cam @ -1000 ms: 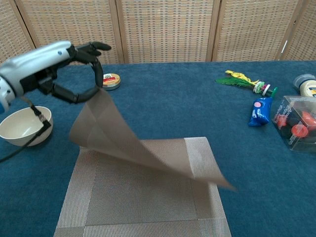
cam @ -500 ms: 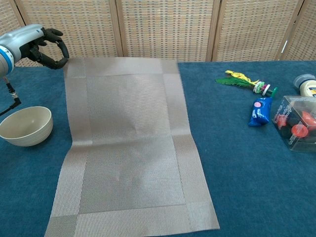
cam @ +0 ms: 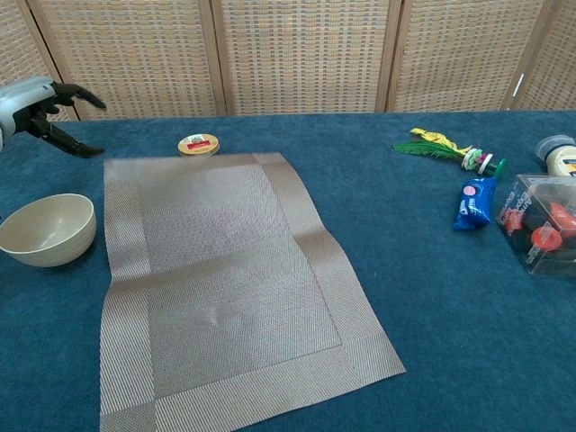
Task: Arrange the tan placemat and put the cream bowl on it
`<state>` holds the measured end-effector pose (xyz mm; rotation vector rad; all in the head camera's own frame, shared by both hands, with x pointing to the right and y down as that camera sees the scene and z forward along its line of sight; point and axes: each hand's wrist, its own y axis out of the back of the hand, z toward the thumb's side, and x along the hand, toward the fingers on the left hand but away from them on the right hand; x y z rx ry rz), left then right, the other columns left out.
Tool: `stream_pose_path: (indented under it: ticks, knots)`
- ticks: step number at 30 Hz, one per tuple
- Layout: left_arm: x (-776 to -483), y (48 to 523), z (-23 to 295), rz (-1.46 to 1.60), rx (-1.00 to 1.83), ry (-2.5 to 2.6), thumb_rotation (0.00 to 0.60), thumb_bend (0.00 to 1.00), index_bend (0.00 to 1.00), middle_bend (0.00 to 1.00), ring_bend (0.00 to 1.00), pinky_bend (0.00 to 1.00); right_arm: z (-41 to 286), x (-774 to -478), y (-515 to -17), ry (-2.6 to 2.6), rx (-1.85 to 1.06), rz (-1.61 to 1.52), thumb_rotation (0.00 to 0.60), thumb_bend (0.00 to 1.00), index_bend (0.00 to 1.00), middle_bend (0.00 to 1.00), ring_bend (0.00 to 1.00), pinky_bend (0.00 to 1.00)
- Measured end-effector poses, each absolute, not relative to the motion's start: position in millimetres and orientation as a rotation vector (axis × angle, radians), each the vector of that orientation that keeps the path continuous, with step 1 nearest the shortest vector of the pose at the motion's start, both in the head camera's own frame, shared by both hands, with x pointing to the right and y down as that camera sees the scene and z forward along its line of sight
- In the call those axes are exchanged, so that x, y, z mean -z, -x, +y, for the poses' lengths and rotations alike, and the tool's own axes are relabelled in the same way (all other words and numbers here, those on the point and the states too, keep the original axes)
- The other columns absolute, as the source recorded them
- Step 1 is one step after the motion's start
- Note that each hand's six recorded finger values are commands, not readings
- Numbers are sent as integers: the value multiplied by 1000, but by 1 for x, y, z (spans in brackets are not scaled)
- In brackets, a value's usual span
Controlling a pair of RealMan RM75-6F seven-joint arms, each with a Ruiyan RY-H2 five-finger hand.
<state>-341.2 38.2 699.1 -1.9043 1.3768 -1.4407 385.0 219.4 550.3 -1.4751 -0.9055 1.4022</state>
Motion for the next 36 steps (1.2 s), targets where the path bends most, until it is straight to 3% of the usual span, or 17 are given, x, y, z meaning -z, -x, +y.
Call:
stream_pose_path:
  ticks: [7,15,26,30,36]
  knots:
    - [-661,352,44,1469,1273,1879,600,0,0,0,0,0,222,-556,-377,1512,-1374,-872,600,0,0,0,0,0]
    - [-616,378,68,1401,1316,1781,600,0,0,0,0,0,225,-570,-349,1613,-1240,-701,600,0,66,0,0,0]
    - [-546,422,131,1309,1457,1500,600,0,0,0,0,0,229,-614,-282,1842,-958,-330,600,0,110,0,0,0]
    - [-537,432,157,1246,1506,1468,600,0,0,0,0,0,232,-630,-255,1907,-887,-269,600,0,108,0,0,0]
    - [-541,437,164,1211,1532,1454,600,0,0,0,0,0,235,-649,-223,1943,-849,-194,600,0,100,0,0,0]
